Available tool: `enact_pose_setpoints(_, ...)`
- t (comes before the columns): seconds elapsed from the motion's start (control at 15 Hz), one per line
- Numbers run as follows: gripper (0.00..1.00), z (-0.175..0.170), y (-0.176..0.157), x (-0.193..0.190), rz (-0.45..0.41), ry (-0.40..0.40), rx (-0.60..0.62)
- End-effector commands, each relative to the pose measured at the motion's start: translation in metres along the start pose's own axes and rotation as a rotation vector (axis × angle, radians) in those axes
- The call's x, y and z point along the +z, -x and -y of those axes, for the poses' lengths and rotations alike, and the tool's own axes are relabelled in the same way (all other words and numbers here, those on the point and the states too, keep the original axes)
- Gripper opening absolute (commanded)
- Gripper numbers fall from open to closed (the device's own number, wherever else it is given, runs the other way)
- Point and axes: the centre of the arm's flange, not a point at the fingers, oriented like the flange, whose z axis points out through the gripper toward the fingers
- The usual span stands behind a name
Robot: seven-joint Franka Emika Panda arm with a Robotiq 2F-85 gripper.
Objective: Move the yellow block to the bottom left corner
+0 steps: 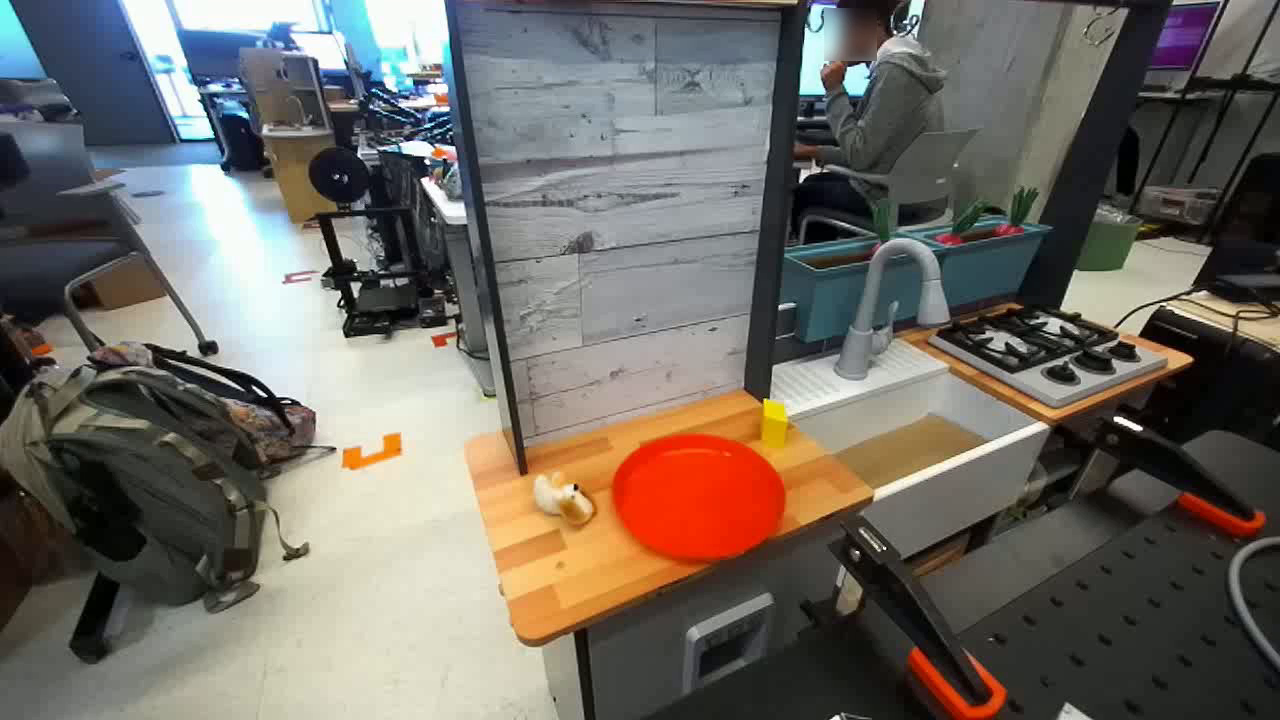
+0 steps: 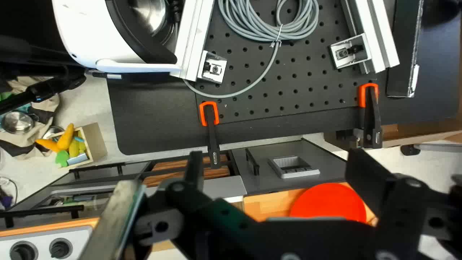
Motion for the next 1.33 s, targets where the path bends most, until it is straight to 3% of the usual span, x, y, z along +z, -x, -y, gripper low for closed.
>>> enact_pose_setpoints(0.0, 1.0, 0.0, 0.0, 0.0, 0.0, 0.0, 0.0)
enact_pose_setpoints(0.4, 1.0, 0.0, 0.0, 0.0, 0.0, 0.0, 0.0)
enact_pose_setpoints(0.87, 1.0, 0.003, -0.075, 0.011, -0.213, -0.136, 0.202)
enact_pose_setpoints(1.27, 1.0, 0.004, -0.172, 0.047, -0.34, -0.238, 0.386)
